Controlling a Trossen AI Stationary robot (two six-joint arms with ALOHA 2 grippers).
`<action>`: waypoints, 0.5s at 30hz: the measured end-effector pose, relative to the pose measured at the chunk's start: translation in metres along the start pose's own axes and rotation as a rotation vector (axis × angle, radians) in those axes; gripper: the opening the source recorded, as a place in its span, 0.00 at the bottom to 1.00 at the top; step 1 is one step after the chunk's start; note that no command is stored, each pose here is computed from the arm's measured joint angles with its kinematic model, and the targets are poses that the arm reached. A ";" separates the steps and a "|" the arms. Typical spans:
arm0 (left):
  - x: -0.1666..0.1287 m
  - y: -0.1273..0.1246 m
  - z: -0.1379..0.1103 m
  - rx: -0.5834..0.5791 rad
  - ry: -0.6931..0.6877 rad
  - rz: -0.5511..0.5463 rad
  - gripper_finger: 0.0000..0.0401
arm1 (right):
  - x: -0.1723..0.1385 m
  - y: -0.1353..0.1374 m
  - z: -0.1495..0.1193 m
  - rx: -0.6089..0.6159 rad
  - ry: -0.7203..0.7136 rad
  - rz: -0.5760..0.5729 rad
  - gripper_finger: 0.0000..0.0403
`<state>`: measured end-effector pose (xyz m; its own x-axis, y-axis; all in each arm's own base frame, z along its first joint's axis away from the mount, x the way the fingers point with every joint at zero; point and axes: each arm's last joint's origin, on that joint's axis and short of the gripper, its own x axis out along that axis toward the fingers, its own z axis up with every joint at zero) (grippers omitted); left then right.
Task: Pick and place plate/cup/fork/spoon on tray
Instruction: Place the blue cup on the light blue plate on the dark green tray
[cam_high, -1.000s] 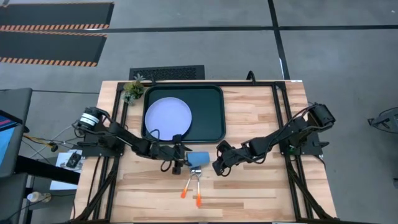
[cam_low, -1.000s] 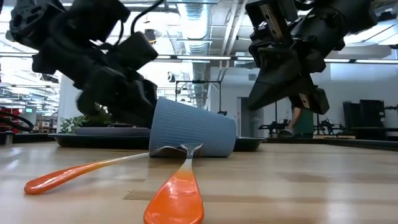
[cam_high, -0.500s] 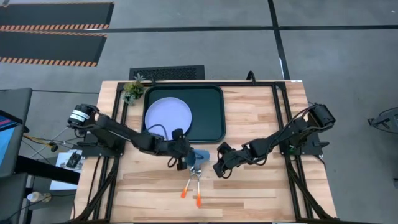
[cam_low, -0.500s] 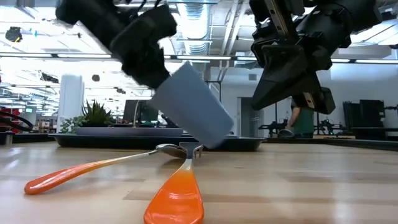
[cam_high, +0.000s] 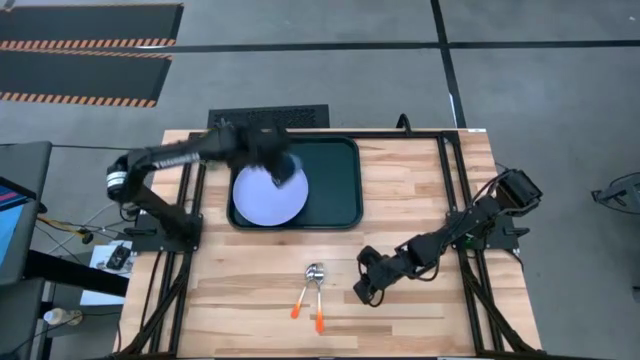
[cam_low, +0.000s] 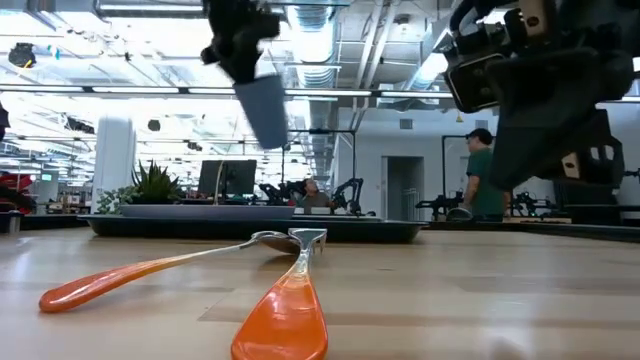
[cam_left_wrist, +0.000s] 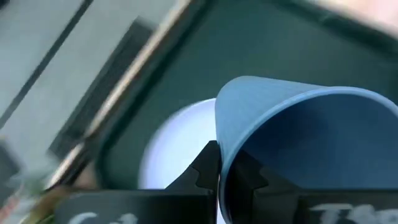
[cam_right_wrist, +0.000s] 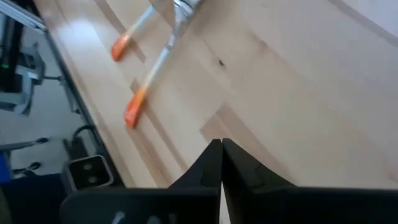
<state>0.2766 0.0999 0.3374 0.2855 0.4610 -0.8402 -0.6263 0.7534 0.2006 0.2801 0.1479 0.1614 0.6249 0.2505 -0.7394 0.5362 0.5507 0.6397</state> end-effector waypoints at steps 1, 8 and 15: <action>0.007 0.018 0.001 -0.032 0.035 0.019 0.00 | 0.000 0.000 0.000 0.001 0.000 -0.003 0.06; 0.060 0.130 -0.022 -0.316 0.200 0.071 0.00 | 0.000 -0.002 0.000 -0.001 0.000 -0.019 0.06; 0.085 0.174 -0.044 -0.459 0.204 0.087 0.00 | 0.000 -0.004 0.005 0.006 -0.032 -0.033 0.07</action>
<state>0.1596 0.2493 0.2788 0.0996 0.3773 -0.9207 -0.9088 0.4113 0.0702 0.2809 0.1424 0.1599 0.6244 0.2069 -0.7532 0.5602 0.5533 0.6165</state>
